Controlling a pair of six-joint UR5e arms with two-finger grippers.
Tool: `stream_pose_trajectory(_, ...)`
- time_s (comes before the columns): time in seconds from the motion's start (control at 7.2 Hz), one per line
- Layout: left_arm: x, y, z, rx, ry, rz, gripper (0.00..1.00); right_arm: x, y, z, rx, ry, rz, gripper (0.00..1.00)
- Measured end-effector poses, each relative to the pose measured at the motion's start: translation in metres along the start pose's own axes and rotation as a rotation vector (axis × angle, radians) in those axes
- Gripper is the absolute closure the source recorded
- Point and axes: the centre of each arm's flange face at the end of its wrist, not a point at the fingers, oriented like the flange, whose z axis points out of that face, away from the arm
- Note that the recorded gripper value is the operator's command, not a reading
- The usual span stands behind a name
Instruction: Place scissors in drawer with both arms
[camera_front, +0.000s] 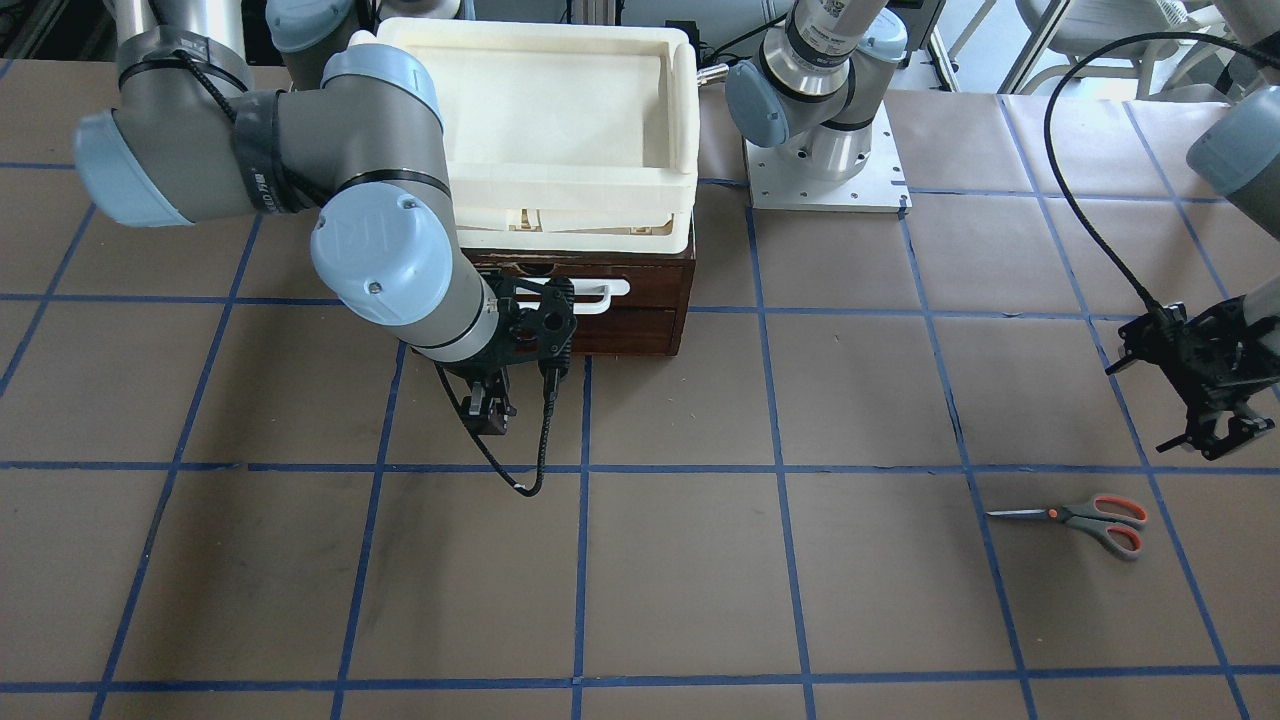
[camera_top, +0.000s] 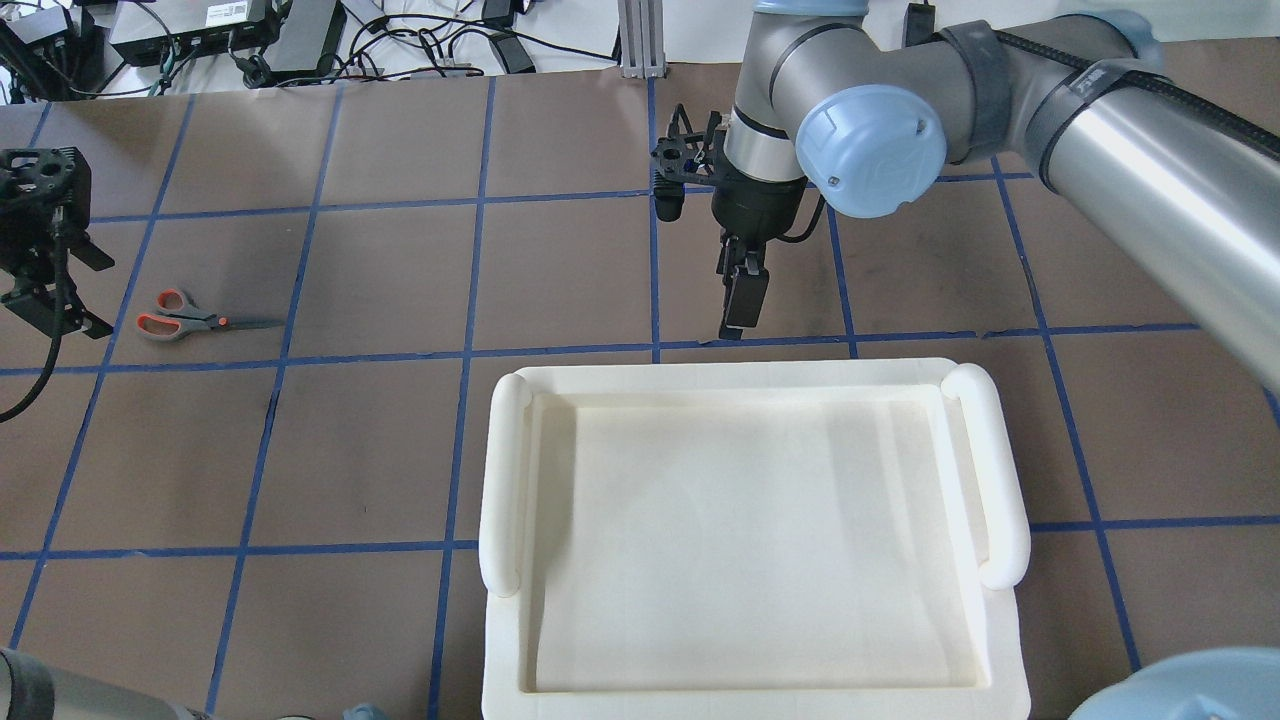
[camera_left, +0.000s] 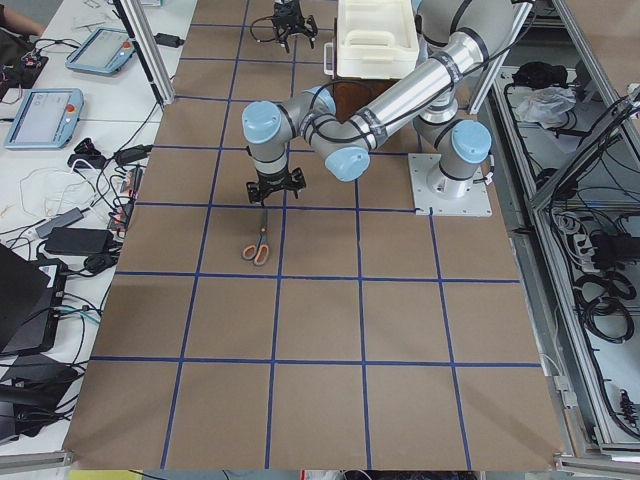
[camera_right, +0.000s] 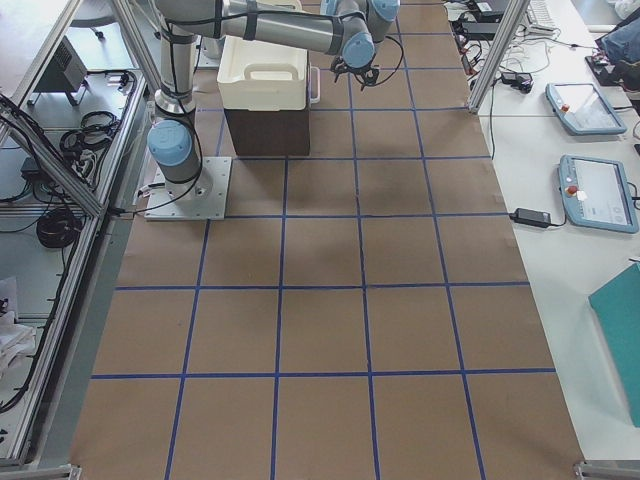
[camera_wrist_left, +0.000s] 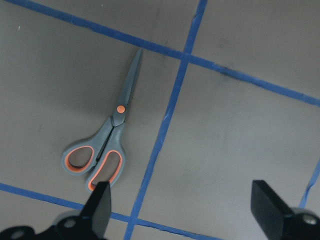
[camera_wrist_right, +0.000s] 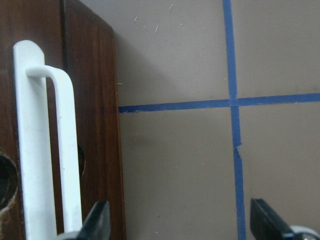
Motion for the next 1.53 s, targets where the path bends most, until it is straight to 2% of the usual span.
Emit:
stream_pose_trajectory(0.14,-0.012,0.008,0.02,-0.026,-0.009,0.046,0.0,-0.007,-0.01,0.005,-0.037,-0.012,-0.038,0.0)
stream_pose_trajectory(0.42,-0.036,0.017,0.06,-0.056,-0.042,0.131,0.0,-0.014,-0.019,0.012,-0.066,-0.023,-0.065,0.0)
stream_pose_trajectory(0.69,-0.05,0.018,0.099,-0.053,-0.037,0.253,0.0,-0.017,-0.02,0.021,-0.086,-0.041,-0.069,0.0)
stream_pose_trajectory(0.83,-0.052,0.016,0.11,-0.047,-0.027,0.312,0.0,-0.016,-0.02,0.025,-0.09,-0.048,-0.068,0.0)
stream_pose_trajectory(1.11,-0.051,0.009,0.121,-0.037,-0.012,0.365,0.0,-0.017,-0.018,0.027,-0.109,-0.059,-0.066,0.0)
stream_pose_trajectory(1.39,-0.052,-0.016,0.127,-0.035,-0.005,0.401,0.01,-0.02,-0.016,0.021,-0.136,-0.064,-0.063,0.0)
stream_pose_trajectory(1.53,-0.053,-0.025,0.129,-0.035,-0.003,0.418,0.08,-0.023,-0.014,0.022,-0.145,-0.082,-0.055,0.0)
